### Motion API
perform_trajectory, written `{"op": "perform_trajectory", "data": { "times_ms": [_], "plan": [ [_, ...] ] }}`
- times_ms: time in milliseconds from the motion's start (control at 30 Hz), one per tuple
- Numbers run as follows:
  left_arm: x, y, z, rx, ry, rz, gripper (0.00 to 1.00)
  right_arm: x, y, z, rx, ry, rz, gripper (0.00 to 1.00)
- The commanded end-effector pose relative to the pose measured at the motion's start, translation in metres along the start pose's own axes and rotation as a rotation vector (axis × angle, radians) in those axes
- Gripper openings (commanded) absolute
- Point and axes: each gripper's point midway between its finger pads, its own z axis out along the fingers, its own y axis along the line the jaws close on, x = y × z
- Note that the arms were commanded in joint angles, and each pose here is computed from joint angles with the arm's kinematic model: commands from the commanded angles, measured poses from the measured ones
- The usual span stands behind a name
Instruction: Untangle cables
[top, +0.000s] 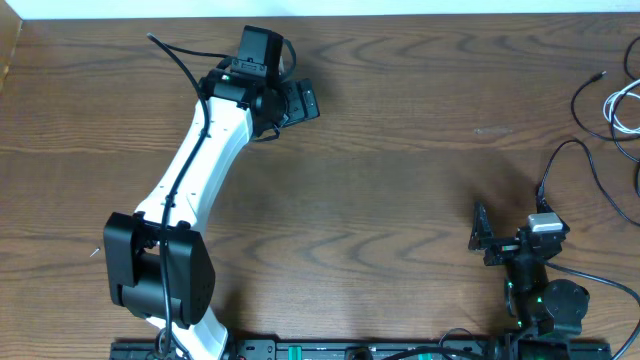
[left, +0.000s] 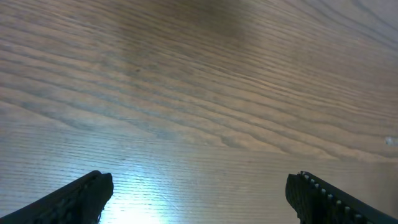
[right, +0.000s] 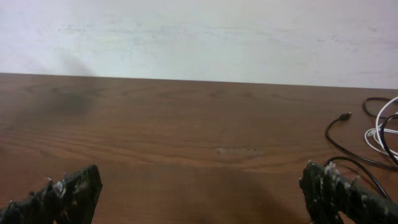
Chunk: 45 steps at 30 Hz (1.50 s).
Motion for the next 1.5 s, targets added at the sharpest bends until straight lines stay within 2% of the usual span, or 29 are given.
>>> {"op": "perform_trajectory", "data": {
  "times_ms": [0, 100, 300, 433, 933, 1233, 1467],
  "plan": [
    [-0.009, 0.007, -0.014, -0.033, -0.052, 0.001, 0.95, 0.0, 0.0, 0.0, 0.006, -0.001, 0.006, 0.99],
    [-0.018, 0.008, -0.035, -0.048, -0.123, 0.027, 0.95, 0.0, 0.0, 0.0, 0.006, -0.001, 0.006, 0.99],
    [-0.025, -0.005, -0.092, 0.023, -0.328, 0.278, 0.95, 0.0, 0.0, 0.0, 0.006, -0.001, 0.006, 0.99],
    [-0.016, 0.002, -0.12, 0.041, -0.464, 0.407, 0.95, 0.0, 0.0, 0.0, 0.006, -0.001, 0.006, 0.99],
    [0.048, 0.098, -0.162, 0.026, -0.825, 0.305, 0.95, 0.0, 0.0, 0.0, 0.006, -0.001, 0.006, 0.99],
    [0.084, 0.132, -0.155, -0.021, -0.975, 0.284, 0.95, 0.0, 0.0, 0.0, 0.006, -0.001, 0.006, 0.99],
    [0.106, 0.149, -0.137, -0.058, -1.018, 0.301, 0.95, 0.0, 0.0, 0.0, 0.006, -0.001, 0.006, 0.99]
  ]
}}
